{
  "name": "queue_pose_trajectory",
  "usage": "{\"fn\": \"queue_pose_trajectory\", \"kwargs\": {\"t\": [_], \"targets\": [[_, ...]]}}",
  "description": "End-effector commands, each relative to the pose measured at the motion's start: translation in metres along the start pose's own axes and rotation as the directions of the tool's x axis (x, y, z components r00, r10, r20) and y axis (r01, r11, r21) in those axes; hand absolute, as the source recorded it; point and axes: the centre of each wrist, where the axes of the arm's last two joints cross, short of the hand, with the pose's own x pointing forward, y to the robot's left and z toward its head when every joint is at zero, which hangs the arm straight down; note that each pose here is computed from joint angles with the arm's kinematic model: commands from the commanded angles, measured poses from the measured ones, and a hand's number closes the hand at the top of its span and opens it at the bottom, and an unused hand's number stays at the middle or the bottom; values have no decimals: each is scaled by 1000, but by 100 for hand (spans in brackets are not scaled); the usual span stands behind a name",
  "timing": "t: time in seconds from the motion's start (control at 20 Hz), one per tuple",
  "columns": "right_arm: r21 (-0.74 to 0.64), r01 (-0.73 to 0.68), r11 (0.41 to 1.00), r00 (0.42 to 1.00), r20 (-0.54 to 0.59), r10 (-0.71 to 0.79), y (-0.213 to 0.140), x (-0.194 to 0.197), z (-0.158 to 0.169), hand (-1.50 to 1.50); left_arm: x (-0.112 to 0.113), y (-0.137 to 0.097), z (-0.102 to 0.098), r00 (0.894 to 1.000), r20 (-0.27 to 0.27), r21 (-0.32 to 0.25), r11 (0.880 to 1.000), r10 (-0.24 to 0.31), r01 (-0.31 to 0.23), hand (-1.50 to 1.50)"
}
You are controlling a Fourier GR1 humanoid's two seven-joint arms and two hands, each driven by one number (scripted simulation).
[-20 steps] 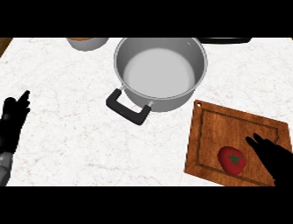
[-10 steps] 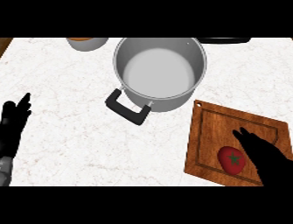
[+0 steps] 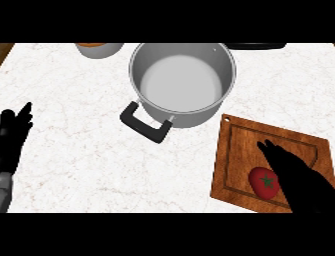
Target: Pick the tomato from the cutting board and place it in the pot
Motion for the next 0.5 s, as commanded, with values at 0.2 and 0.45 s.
{"fn": "queue_pose_trajectory", "kwargs": {"t": [0.2,0.45], "targets": [[-6,-61,998,998,-34,60,20,-3,-13,-150,-12,-8,-2,1000,3,-8,1000,9,-9,0],[38,-46,998,994,-94,50,24,-23,-21,-150,6,13,7,1000,13,3,1000,11,-11,0]]}}
